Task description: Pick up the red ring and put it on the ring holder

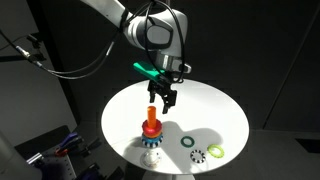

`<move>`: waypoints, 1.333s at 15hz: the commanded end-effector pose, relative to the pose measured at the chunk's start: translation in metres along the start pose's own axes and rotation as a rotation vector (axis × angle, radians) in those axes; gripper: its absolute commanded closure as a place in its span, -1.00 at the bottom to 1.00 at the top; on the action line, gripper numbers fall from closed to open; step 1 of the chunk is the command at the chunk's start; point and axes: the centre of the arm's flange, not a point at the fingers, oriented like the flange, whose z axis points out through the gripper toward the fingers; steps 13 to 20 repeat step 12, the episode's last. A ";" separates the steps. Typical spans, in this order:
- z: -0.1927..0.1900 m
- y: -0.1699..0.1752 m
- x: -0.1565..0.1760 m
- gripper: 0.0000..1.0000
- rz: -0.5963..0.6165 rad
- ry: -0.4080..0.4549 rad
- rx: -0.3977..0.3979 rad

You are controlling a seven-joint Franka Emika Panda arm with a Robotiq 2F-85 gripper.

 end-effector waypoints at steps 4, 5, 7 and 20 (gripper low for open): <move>-0.018 0.004 -0.006 -1.00 0.006 0.145 0.010; -0.020 0.004 -0.006 -1.00 0.008 0.165 0.010; -0.025 0.004 -0.007 -1.00 0.013 0.194 0.011; -0.024 0.003 0.002 -1.00 0.012 0.182 -0.003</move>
